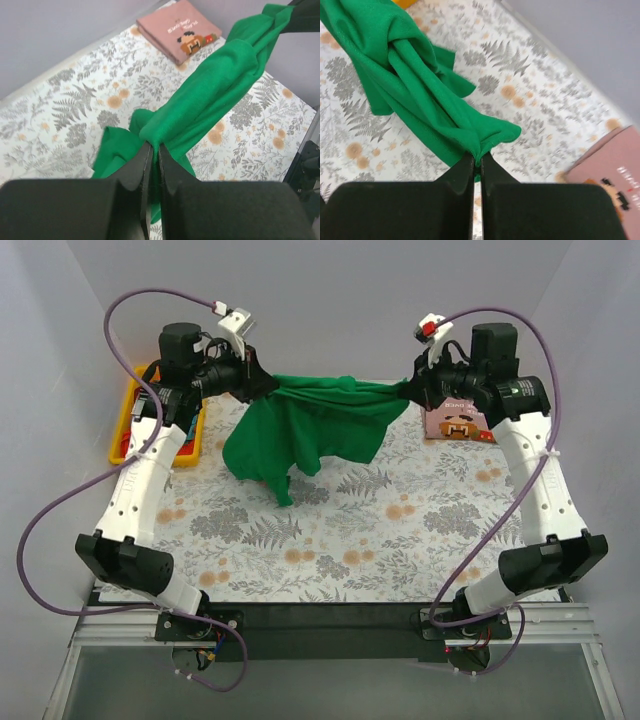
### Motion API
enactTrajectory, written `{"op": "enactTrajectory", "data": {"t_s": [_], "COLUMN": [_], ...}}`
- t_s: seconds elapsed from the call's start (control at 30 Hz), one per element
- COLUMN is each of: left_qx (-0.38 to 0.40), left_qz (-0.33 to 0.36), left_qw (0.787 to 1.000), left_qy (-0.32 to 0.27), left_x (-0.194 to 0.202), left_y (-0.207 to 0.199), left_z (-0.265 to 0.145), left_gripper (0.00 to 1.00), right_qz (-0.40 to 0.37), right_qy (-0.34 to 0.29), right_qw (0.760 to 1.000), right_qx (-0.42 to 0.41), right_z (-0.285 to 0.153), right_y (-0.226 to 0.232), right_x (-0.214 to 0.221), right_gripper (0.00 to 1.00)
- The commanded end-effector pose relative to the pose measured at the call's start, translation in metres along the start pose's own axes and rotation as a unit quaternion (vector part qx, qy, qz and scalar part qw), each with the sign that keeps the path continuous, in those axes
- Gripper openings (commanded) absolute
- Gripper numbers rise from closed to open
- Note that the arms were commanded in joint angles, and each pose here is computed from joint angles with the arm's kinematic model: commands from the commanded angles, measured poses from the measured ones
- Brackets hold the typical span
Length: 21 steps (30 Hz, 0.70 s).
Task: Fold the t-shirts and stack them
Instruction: Flatten the tshirt out
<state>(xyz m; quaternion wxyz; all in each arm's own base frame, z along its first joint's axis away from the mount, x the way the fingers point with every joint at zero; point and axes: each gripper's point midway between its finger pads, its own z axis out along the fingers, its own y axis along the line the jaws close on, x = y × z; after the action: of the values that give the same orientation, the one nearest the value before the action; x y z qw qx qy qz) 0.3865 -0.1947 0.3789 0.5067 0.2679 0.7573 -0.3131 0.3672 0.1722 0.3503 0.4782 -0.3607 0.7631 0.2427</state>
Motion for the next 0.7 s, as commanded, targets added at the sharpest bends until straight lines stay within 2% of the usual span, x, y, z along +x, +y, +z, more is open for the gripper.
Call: {"op": "enactTrajectory", "data": {"t_s": [0.0, 0.13, 0.3, 0.33, 0.43, 0.53, 0.57, 0.67], "left_qx": [-0.033, 0.047, 0.09, 0.095, 0.102, 0.129, 0.143, 0.21], "left_qz": [0.073, 0.084, 0.071, 0.057, 0.043, 0.03, 0.02, 0.019], "left_qw": [0.994, 0.995, 0.992, 0.991, 0.987, 0.975, 0.967, 0.946], "left_qy": [-0.072, -0.025, 0.06, 0.081, 0.112, 0.179, 0.209, 0.247], "left_x": [-0.064, -0.03, 0.044, 0.065, 0.095, 0.156, 0.187, 0.235], "left_y": [-0.01, -0.04, -0.057, -0.055, -0.06, -0.071, -0.08, -0.125], "left_z": [-0.049, -0.055, -0.057, -0.053, -0.047, -0.043, -0.048, -0.063], "left_gripper": [0.0, 0.0, 0.0, 0.0, 0.0, 0.04, 0.08, 0.14], "right_qz": [-0.07, -0.108, -0.108, -0.113, -0.1, -0.08, -0.08, -0.077], "right_qy": [-0.032, -0.011, 0.082, 0.084, 0.102, 0.126, 0.135, 0.186], "right_qw": [0.992, 0.986, 0.981, 0.981, 0.983, 0.984, 0.984, 0.978], "right_qx": [0.102, 0.126, 0.136, 0.137, 0.12, 0.096, 0.08, 0.047], "right_z": [-0.054, -0.071, -0.064, -0.066, -0.059, -0.053, -0.051, -0.053], "right_y": [-0.025, -0.02, -0.022, -0.02, -0.016, -0.007, -0.001, 0.016], "right_x": [-0.04, -0.021, 0.062, 0.066, 0.087, 0.112, 0.123, 0.174], "right_gripper": [0.01, 0.01, 0.01, 0.01, 0.01, 0.01, 0.01, 0.01]}}
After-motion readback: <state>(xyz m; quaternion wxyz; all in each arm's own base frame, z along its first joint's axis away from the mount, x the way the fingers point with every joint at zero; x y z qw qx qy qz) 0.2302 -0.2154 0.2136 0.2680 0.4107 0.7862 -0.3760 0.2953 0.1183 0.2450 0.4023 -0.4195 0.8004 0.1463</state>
